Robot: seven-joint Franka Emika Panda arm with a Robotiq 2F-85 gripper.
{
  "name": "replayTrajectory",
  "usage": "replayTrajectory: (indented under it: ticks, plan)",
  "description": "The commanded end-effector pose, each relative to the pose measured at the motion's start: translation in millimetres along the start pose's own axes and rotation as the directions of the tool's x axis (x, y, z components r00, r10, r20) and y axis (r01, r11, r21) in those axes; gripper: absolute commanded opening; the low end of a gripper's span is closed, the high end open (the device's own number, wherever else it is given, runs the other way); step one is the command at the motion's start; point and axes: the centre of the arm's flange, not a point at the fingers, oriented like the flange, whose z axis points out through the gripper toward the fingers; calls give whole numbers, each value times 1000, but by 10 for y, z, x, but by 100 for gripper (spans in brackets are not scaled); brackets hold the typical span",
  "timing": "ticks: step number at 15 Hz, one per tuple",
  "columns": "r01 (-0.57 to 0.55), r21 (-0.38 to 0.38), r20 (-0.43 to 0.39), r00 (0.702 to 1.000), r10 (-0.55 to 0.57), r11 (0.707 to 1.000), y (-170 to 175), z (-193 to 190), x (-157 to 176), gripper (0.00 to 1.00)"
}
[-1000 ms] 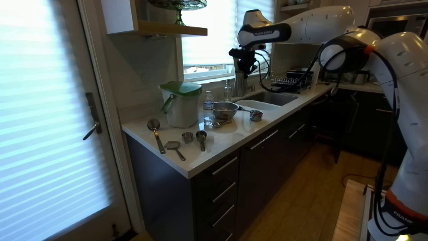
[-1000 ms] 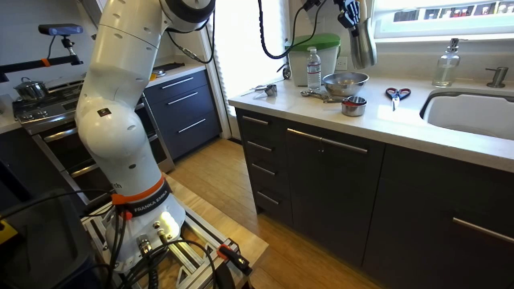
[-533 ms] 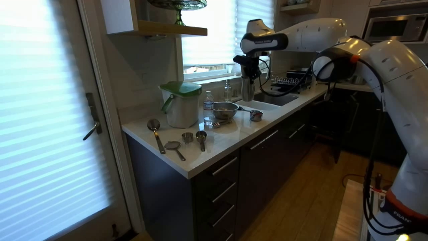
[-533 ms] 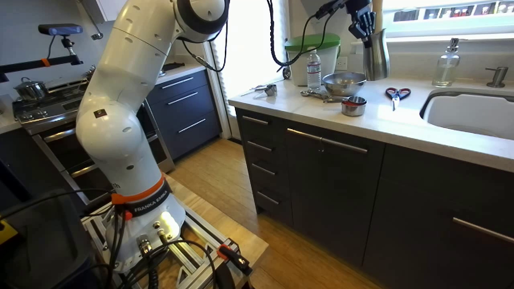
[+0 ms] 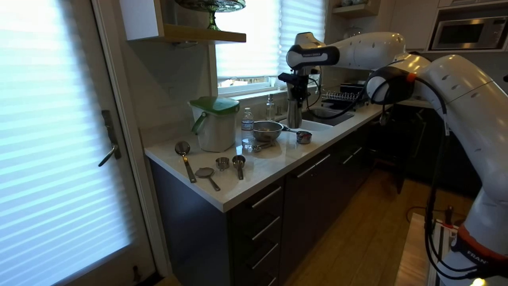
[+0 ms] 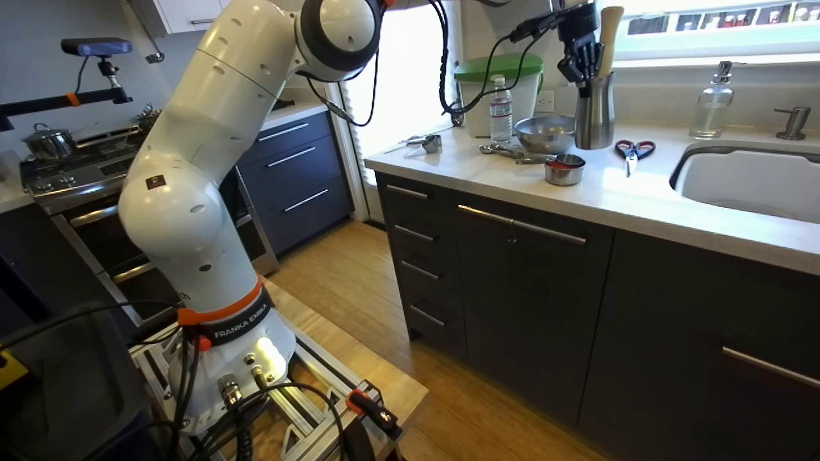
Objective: Pick up the silver cup and move it to the right side of the silver bowl
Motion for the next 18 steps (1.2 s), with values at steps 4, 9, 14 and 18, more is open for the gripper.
replayTrajectory:
  ticks: [4,9,14,18]
  plan:
    - [-20,-5,43,999,21,1000,-301,65,13,1]
    - [-18,-50,63,998,21,999,-296,180,-6,1]
    - [-8,-68,87,996,14,998,-280,281,-42,1]
    - [-1,-61,99,995,7,998,-295,325,-82,1]
